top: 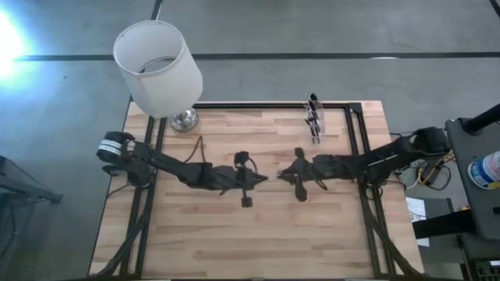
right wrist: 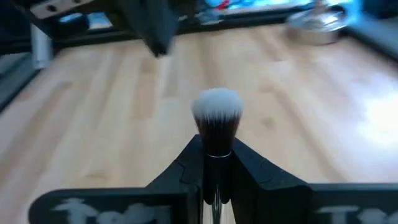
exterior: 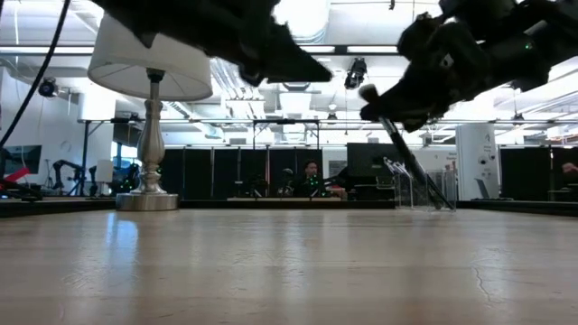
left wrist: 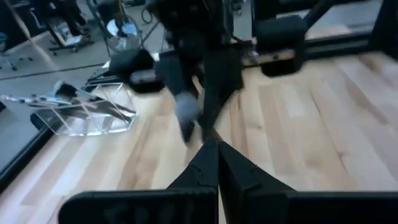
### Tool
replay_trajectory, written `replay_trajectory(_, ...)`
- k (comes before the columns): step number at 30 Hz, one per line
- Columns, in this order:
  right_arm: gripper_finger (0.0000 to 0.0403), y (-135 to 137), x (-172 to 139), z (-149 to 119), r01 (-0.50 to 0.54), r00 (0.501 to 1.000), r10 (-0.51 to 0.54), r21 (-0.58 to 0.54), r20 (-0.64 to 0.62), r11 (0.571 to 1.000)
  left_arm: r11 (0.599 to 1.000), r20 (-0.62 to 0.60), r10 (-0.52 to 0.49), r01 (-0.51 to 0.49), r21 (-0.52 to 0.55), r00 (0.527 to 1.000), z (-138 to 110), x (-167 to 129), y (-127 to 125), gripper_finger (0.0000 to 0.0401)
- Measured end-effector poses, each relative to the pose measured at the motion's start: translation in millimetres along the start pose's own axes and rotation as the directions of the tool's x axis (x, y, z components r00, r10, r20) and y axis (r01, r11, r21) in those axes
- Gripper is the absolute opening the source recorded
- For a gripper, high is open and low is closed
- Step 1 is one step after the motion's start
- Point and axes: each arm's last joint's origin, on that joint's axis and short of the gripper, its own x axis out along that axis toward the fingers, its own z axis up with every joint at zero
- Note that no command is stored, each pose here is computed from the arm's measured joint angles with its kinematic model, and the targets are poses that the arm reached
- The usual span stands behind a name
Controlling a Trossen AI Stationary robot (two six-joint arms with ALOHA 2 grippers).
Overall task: Put items in baskets/containers
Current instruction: Put the powder brush into the transparent organizer
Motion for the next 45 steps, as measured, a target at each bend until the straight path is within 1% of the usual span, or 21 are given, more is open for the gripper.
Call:
replay_trajectory(2,0.0035,-7.9,-11.0,3.1,0.061,0.998,-0.061,-0.012,0.017,0.998,1.000,0.031,-0.003,0.004,-0.027,1.000,-6.0,-9.2,7.9,0.0000)
replay_trajectory(4,0.0035,-18.4,-25.5,4.6,0.127,0.991,-0.126,-0.019,0.035,0.992,0.998,0.094,-0.015,0.020,-0.051,0.995,-12.1,-19.0,16.1,0.0000)
replay_trajectory(6,0.0035,-31.9,-40.1,8.9,0.199,0.977,-0.198,-0.010,0.083,0.980,0.997,0.132,-0.038,0.047,-0.066,0.991,-24.1,-29.9,24.8,0.0000)
replay_trajectory(8,0.0035,-47.8,-55.3,10.8,0.283,0.954,-0.280,-0.008,0.110,0.959,0.992,0.185,-0.065,0.084,-0.092,0.981,-35.1,-41.8,34.7,0.0000)
replay_trajectory(11,0.0035,-73.3,-77.1,13.7,0.416,0.900,-0.414,0.011,0.139,0.909,0.985,0.258,-0.029,0.072,-0.159,0.966,-49.6,-59.1,51.8,0.0000)
replay_trajectory(14,0.0035,-94.0,-94.5,18.0,0.483,0.858,-0.481,0.036,0.182,0.875,0.975,0.305,0.020,0.050,-0.218,0.952,-62.5,-76.1,66.9,0.0000)
replay_trajectory(16,0.0035,-106.0,-102.8,18.0,0.502,0.843,-0.503,0.056,0.190,0.863,0.970,0.317,0.036,0.043,-0.238,0.948,-70.6,-87.1,73.4,0.0000)
replay_trajectory(19,0.0035,-121.6,-110.5,10.5,0.556,0.813,-0.559,0.066,0.161,0.828,0.968,0.338,0.039,0.048,-0.245,0.940,-73.5,-97.8,79.0,0.0000)
replay_trajectory(23,0.0035,-134.9,-112.9,1.3,0.599,0.787,-0.601,0.063,0.136,0.798,0.972,0.354,0.035,0.050,-0.229,0.935,-75.6,-107.5,80.3,0.0000)
replay_trajectory(25,0.0035,-138.5,-112.4,-0.4,0.601,0.784,-0.602,0.055,0.149,0.797,0.974,0.369,0.038,0.048,-0.222,0.929,-74.4,-111.0,80.9,0.0000)
replay_trajectory(29,0.0035,-143.9,-110.5,-4.2,0.613,0.778,-0.611,0.034,0.146,0.789,0.975,0.350,0.048,0.033,-0.222,0.936,-79.5,-117.0,84.0,0.0000)
replay_trajectory(36,0.0035,-149.1,-106.1,-15.8,0.616,0.782,-0.618,0.054,0.082,0.786,0.975,0.336,0.061,0.016,-0.223,0.940,-96.1,-130.8,92.1,0.0000)
replay_trajectory(40,0.0035,-149.0,-105.9,-18.1,0.614,0.782,-0.619,0.080,0.076,0.786,0.974,0.342,0.066,0.014,-0.227,0.937,-104.5,-140.9,95.0,0.0000)
replay_trajectory(42,0.0046,-148.8,-105.9,-19.4,0.612,0.783,-0.619,0.092,0.071,0.785,0.974,0.353,0.067,0.016,-0.227,0.933,-107.2,-146.4,95.4,0.0000)
replay_trajectory(45,0.0075,-148.8,-105.8,-19.8,0.612,0.782,-0.620,0.105,0.067,0.784,0.974,0.360,0.070,0.015,-0.227,0.930,-113.3,-155.3,95.3,0.0000)
